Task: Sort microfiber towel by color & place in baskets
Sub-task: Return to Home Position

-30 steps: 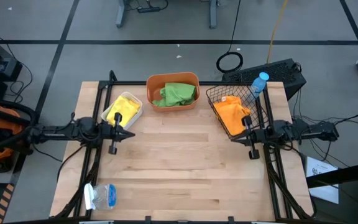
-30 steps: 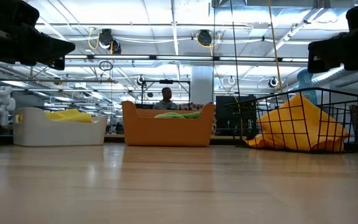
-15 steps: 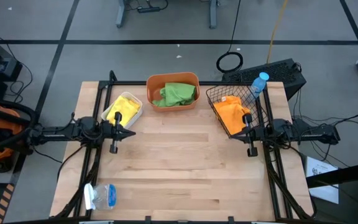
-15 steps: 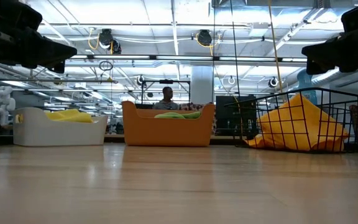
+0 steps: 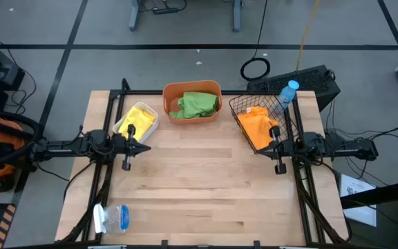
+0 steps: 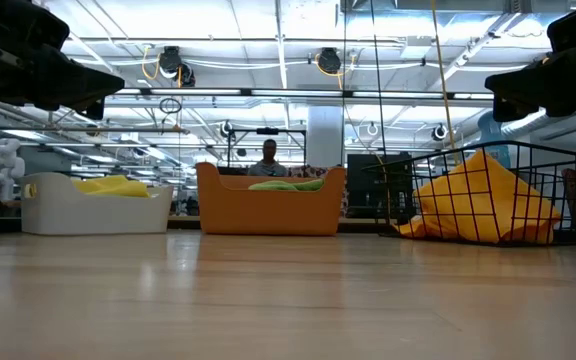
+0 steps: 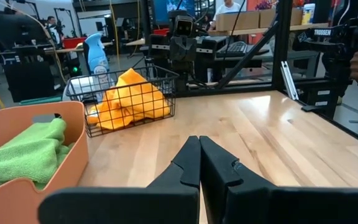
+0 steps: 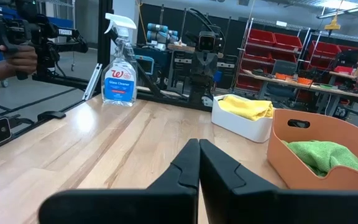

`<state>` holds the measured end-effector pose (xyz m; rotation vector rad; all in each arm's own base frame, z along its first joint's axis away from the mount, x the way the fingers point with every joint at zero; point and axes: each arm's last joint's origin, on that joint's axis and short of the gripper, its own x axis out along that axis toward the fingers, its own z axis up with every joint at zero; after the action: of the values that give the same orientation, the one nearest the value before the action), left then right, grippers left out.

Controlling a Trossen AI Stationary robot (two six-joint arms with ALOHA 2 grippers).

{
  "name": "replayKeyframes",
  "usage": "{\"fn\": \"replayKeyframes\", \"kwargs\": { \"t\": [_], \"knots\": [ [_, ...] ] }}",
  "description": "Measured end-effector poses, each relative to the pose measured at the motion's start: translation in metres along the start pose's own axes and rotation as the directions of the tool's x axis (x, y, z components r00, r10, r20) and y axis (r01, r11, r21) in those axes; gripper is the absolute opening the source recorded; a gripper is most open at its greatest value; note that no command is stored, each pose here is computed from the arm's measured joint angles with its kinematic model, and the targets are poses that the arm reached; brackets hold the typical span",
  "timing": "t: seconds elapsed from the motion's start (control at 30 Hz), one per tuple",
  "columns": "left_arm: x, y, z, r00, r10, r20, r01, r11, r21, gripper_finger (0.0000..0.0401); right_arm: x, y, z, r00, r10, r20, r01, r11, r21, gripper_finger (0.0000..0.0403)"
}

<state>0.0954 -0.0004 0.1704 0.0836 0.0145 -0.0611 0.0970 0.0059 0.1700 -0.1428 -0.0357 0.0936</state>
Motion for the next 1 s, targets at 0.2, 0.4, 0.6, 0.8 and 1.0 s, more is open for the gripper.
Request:
{"fn": "replayKeyframes", "kwargs": {
  "t": [0.2, 0.4, 0.6, 0.8, 1.0],
  "knots": [
    [0.0000, 0.0001, -0.0001, 1.000, 0.004, -0.001, -0.004, 1.000, 0.000, 0.0000, 0.0000, 0.0000, 0.0000, 1.000, 0.000, 0.000, 0.000, 1.000, 0.002, 0.0000],
    [0.0000, 0.0001, -0.0002, 1.000, 0.005, -0.001, -0.005, 1.000, 0.000, 0.0000, 0.0000, 0.0001, 0.0000, 1.000, 0.001, 0.000, -0.001, 1.000, 0.008, 0.0000],
    [0.0001, 0.0001, -0.0003, 1.000, 0.005, -0.002, -0.005, 1.000, 0.000, 0.0000, 0.0000, 0.0001, 0.0000, 1.000, 0.002, 0.000, -0.002, 1.000, 0.008, 0.0000],
    [0.0001, 0.0001, -0.0004, 1.000, 0.006, -0.002, -0.006, 1.000, 0.000, 0.0003, 0.0000, 0.0001, 0.0000, 1.000, 0.002, 0.000, -0.002, 1.000, -0.009, 0.0000],
    [0.0001, 0.0002, -0.0005, 1.000, 0.007, -0.002, -0.007, 1.000, 0.000, 0.0024, 0.0000, 0.0001, 0.0000, 1.000, 0.002, 0.000, -0.002, 1.000, -0.023, 0.0000]
  ]
}}
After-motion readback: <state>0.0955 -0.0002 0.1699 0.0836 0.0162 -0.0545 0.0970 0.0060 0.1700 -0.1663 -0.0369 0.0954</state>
